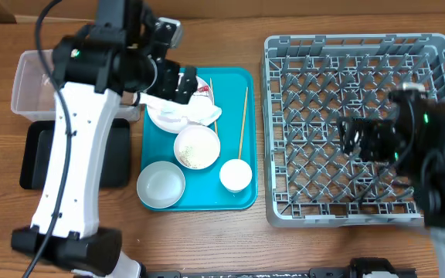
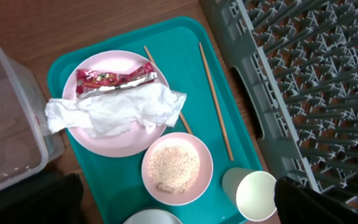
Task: Sort waste into correct bins and load items into the dishwasher
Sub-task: 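Move the left gripper over the pink plate toward the white napkin, then grasp the white napkin and drop it into the clear bin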
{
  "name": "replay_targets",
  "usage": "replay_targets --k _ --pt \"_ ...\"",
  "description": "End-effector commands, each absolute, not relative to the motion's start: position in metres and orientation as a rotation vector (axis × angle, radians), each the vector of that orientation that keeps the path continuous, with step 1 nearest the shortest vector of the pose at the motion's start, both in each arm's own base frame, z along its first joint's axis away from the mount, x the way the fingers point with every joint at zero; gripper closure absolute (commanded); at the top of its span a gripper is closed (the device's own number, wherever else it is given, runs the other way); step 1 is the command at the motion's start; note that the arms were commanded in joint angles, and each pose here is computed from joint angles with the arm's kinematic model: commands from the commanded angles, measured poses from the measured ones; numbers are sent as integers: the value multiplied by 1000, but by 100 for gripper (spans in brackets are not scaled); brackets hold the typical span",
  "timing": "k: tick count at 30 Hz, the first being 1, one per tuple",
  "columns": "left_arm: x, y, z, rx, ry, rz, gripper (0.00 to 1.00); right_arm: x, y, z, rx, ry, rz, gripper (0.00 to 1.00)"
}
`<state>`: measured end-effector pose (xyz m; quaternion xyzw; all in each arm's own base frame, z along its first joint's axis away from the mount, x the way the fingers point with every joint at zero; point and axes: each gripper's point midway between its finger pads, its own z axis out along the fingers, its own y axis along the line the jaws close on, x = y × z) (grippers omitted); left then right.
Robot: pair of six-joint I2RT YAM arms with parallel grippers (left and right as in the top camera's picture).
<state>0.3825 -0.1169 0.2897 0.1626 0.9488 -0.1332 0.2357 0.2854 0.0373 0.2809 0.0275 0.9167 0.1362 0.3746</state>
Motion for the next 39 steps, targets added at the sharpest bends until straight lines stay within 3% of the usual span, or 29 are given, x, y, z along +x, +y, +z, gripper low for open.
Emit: replay_targets --k 1,9,15,23,30,39 --pt "386 -120 290 461 2607 -368 0 301 38 277 86 2403 364 0" --pt "401 -132 268 367 2666 -466 4 312 58 238 73 2556 533 0" --pt "435 -97 231 -278 2737 -234 10 313 59 246 90 2522 547 0" --pt "473 -97 149 -602 2763 -70 6 307 59 243 97 2545 549 0" --pt "477 -99 75 -724 2867 6 11 300 59 239 107 2580 552 0" --pt "473 -98 34 -741 2939 65 12 299 59 238 108 2584 553 0"
